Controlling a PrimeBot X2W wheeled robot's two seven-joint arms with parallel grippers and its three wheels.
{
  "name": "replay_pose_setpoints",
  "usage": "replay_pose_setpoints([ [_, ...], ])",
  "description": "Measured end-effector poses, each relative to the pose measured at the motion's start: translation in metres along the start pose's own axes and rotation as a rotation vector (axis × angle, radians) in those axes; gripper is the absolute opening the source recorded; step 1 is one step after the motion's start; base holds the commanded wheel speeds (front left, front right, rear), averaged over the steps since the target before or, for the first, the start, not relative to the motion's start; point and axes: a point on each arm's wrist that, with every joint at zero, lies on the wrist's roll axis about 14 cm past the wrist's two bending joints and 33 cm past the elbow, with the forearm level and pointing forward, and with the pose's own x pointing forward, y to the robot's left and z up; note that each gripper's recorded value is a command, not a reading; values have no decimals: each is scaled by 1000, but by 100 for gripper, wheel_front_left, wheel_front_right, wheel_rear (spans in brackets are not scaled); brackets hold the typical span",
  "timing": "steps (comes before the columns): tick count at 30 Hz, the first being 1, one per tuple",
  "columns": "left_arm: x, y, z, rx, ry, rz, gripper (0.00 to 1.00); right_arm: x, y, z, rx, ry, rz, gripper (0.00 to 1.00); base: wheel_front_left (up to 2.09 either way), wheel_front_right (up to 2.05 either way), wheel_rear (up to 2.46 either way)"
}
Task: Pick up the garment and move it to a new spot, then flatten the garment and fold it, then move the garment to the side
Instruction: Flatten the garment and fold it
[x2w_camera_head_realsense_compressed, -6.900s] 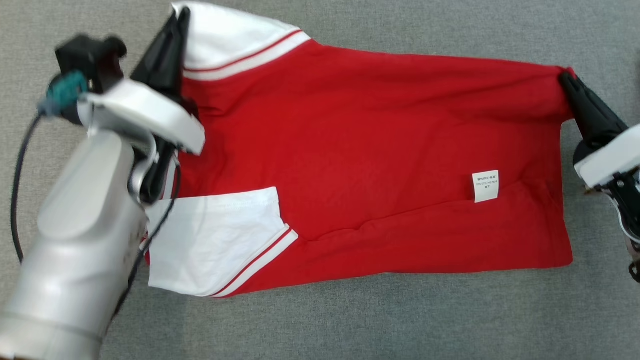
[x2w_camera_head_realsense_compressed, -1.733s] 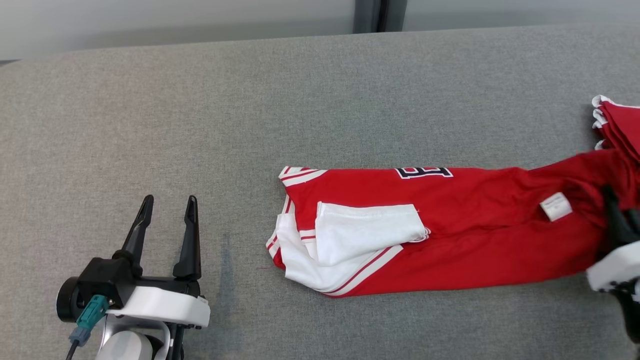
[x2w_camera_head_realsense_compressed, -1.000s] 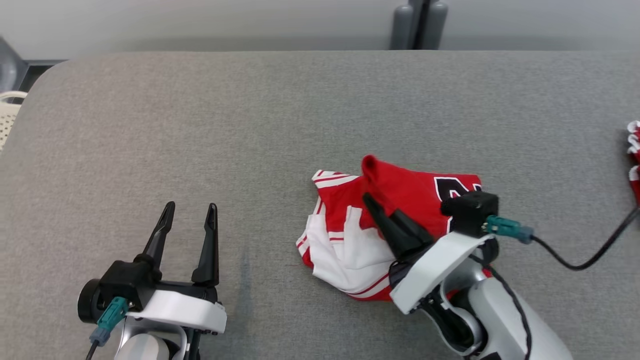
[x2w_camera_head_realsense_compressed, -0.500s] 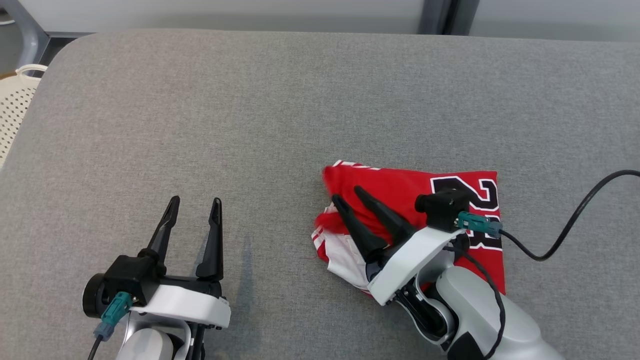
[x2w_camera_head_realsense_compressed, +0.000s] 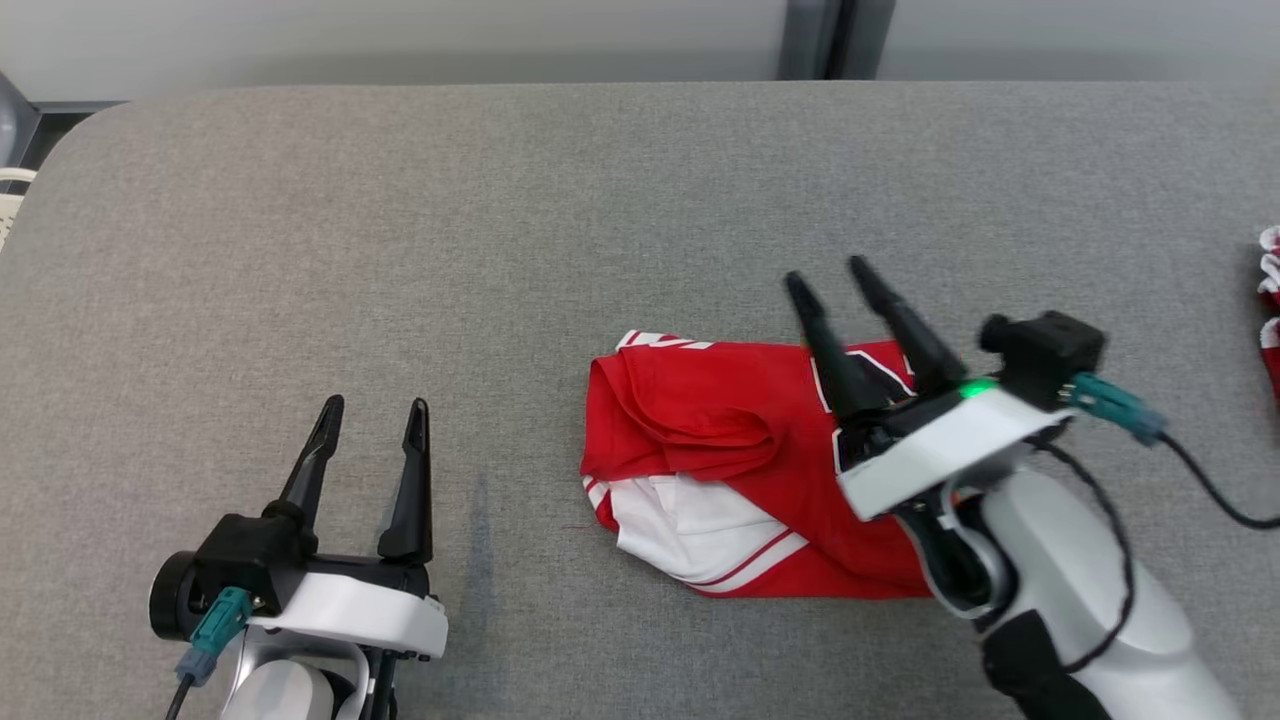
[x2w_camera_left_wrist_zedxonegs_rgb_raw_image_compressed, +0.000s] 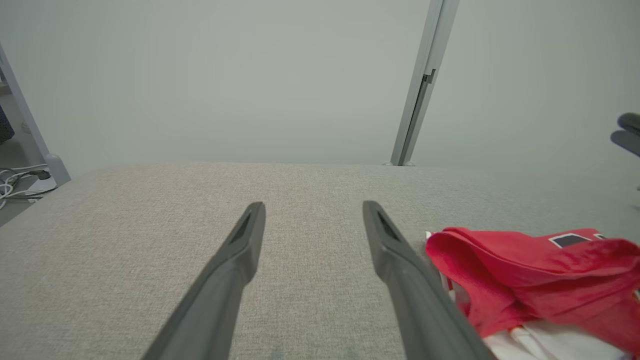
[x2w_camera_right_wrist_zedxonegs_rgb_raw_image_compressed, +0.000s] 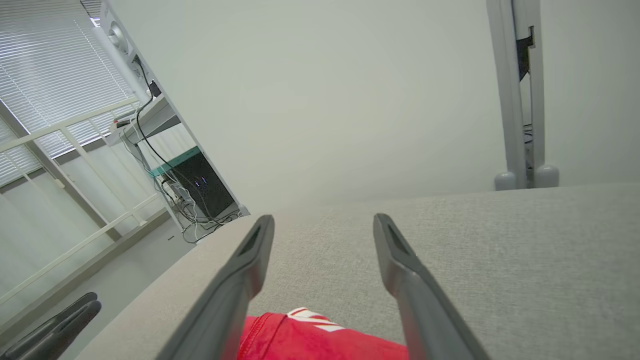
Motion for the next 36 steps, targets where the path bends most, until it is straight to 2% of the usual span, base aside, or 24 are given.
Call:
replay_pose_setpoints([
  [8,0,-2,2,14,-6,-10,100,-51,-73,43,-118,-111,-219,100,0,0,0],
  [12,-1,-1,5,21,-12,-9,100,-86,-103,50,-197,-92,-326,100,0,0,0],
  [17,-6,0,7,32,-13,-7,100,-127,-125,58,-269,-56,-433,100,0,0,0],
  [25,-9,0,11,45,-16,-9,100,-156,-125,66,-307,-33,-497,100,0,0,0],
  [36,-12,3,11,47,-6,-1,100,-158,-117,64,-300,-15,-499,100,0,0,0],
])
